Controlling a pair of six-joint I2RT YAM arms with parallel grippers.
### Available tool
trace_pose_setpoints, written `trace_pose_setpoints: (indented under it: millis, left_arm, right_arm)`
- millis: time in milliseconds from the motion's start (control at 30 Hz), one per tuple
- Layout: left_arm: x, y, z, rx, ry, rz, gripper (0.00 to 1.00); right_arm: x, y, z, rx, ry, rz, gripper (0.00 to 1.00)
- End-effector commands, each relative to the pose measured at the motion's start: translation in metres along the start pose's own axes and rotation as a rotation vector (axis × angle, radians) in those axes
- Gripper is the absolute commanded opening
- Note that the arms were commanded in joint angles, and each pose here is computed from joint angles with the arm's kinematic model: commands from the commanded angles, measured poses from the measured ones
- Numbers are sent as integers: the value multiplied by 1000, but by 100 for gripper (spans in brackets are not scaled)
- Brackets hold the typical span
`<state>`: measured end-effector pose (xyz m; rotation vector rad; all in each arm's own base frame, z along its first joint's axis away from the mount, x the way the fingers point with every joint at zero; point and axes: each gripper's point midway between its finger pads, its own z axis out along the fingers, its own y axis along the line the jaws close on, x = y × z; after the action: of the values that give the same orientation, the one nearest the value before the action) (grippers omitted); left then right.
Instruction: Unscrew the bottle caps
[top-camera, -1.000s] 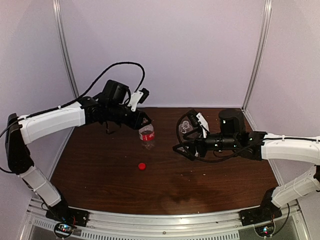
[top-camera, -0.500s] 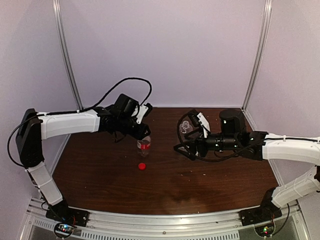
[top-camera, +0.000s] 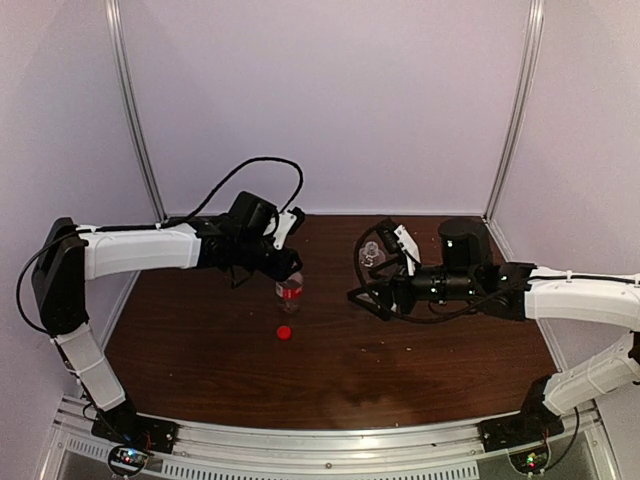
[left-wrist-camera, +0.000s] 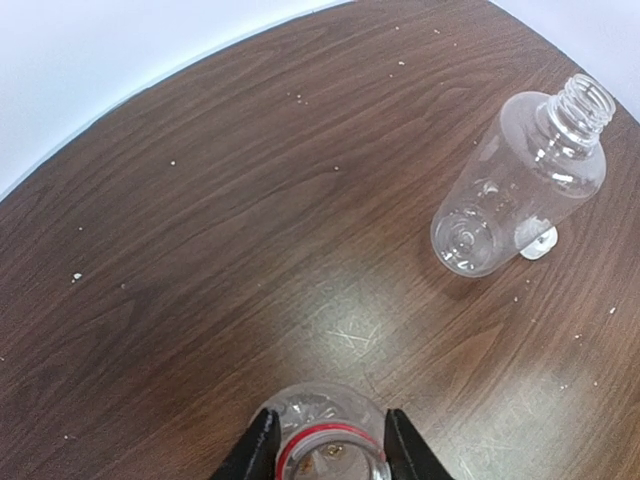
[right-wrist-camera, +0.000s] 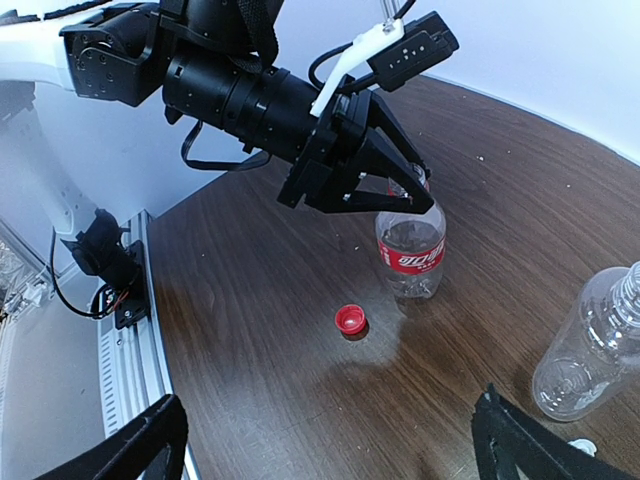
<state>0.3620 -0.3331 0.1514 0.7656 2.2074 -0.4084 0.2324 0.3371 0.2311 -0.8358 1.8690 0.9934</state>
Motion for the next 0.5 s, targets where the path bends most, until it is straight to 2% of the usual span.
trace_pose_setpoints:
  millis: [0,200,467]
  left_arm:
    - [7,8,4,-32,5,-18,41]
    - [5,11,-2,-48,-1,-22,57]
    - [-11,12,-21,-57,-49,-35,71]
  right_arm:
    - [-10,-3,0,18,-29,11,100]
    - [-10,-3,-1,20,-31,10,100]
    - [-11,-5,-2,36,-31,16,100]
